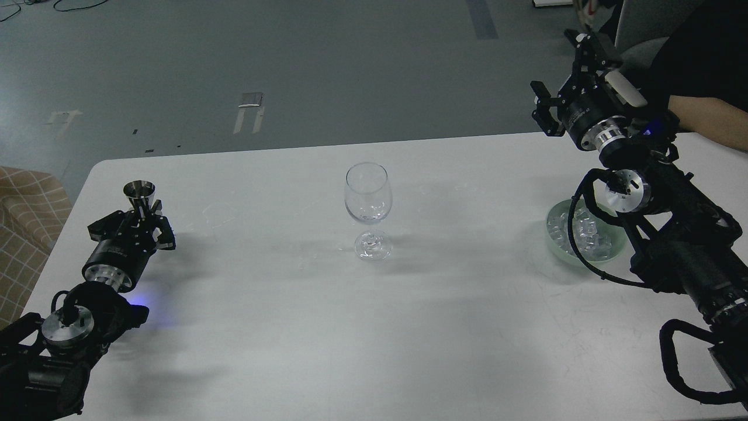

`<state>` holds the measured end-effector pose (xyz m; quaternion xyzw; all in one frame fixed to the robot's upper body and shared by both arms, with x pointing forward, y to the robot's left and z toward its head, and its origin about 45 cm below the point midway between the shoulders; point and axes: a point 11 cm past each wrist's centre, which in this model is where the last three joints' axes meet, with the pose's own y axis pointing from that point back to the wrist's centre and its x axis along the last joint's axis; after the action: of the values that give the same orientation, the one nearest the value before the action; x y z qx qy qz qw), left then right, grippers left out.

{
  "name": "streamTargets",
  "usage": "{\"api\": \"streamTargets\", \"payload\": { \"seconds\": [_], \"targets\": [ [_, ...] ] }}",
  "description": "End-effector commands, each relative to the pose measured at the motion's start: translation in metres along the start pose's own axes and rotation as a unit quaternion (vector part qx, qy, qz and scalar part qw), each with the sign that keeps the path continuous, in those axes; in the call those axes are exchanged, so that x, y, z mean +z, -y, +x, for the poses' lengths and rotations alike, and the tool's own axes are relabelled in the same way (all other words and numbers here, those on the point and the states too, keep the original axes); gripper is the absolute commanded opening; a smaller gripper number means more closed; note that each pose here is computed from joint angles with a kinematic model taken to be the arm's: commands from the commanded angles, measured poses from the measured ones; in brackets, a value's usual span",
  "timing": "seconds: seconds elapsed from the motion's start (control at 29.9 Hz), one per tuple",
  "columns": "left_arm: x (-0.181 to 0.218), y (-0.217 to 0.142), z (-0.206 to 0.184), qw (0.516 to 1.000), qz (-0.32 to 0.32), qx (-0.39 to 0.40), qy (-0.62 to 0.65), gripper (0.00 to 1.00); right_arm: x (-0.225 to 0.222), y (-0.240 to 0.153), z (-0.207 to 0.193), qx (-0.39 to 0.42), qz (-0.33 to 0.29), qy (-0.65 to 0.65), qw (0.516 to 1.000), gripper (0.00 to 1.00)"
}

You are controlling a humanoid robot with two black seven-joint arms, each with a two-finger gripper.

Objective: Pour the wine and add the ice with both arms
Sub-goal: 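Lift the silver jigger upright with the left gripper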

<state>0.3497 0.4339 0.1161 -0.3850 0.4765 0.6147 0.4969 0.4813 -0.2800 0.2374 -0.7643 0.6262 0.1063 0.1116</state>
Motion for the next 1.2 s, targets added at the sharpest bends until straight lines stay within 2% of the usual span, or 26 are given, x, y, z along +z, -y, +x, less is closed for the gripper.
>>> {"api": "streamTargets", "payload": {
  "seconds": [0.0, 0.07, 0.47, 0.7, 1.17],
  "targets": [
    [-0.001, 0.001, -0.001, 1.0, 0.0, -0.001, -0.001, 0.06, 0.0, 0.0, 0.001, 0.001, 0.0, 0.0, 1.0, 1.0],
    [-0.002, 0.001, -0.001, 1.0, 0.002, -0.001, 0.0, 0.0, 0.0, 0.0, 0.001, 0.001, 0.0, 0.0, 1.0, 1.0],
    [0.002, 0.008, -0.012, 1.0, -0.018, -0.015, 0.015, 0.0, 0.0, 0.0, 0.0, 0.0, 0.0, 0.0, 1.0, 1.0],
    [0.011, 0.007, -0.014, 0.997, -0.06, -0.021, 0.041, 0.0, 0.001, 0.0, 0.0, 0.001, -0.001, 0.0, 1.0, 1.0],
    [-0.007, 0.005, -0.013, 0.999, -0.003, -0.019, 0.05, 0.0, 0.001, -0.001, 0.001, 0.002, -0.001, -0.001, 1.0, 1.0]
  ]
}}
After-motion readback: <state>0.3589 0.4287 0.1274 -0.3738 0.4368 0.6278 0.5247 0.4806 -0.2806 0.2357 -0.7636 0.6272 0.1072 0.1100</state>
